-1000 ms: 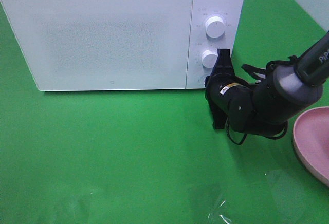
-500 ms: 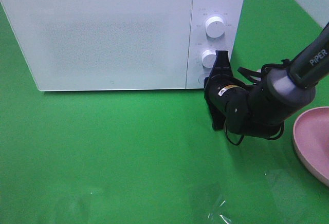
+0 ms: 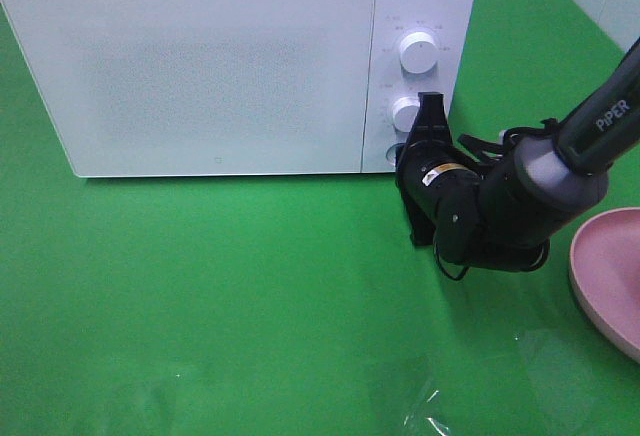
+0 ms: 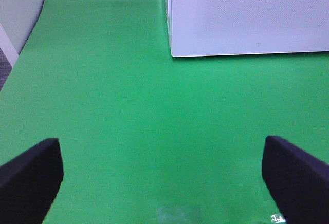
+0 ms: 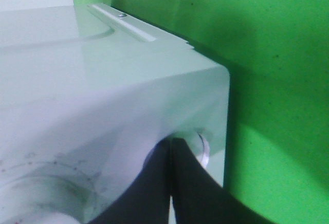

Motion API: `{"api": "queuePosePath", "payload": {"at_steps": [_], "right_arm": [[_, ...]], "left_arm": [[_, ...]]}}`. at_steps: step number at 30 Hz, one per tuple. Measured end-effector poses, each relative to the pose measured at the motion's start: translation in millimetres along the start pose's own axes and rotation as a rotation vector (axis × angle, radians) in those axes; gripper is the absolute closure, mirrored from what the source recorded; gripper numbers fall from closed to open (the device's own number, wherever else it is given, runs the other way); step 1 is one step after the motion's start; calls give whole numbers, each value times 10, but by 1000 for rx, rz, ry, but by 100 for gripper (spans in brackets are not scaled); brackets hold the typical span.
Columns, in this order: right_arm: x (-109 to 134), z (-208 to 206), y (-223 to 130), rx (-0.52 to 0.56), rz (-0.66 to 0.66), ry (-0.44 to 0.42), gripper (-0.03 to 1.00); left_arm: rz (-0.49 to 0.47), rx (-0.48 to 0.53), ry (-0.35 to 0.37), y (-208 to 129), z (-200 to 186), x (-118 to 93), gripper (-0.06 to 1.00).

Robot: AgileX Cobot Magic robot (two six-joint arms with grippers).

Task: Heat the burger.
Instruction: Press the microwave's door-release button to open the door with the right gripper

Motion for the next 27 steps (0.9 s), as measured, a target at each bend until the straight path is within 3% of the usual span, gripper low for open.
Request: {"api": "queuePosePath", "payload": {"at_steps": [15, 27], "right_arm": [[-6, 56, -26, -20, -37, 58, 97], [2, 135, -18, -40, -37, 36, 97]], "left_arm": [[0, 0, 1, 0, 0, 1, -3], [0, 0, 1, 0, 0, 1, -3]]}}
Point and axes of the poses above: a point on each arm's last joint axis where the gripper is mounted, z pointing out along that axis toward the gripper, x along the wrist's bending axis when the last joint is at zero, y = z × x, the point moved 7 cm from there along z, pointing out along that axis toward the gripper, and after that the axes turned 1 degree about z, right-handed, at the moved point
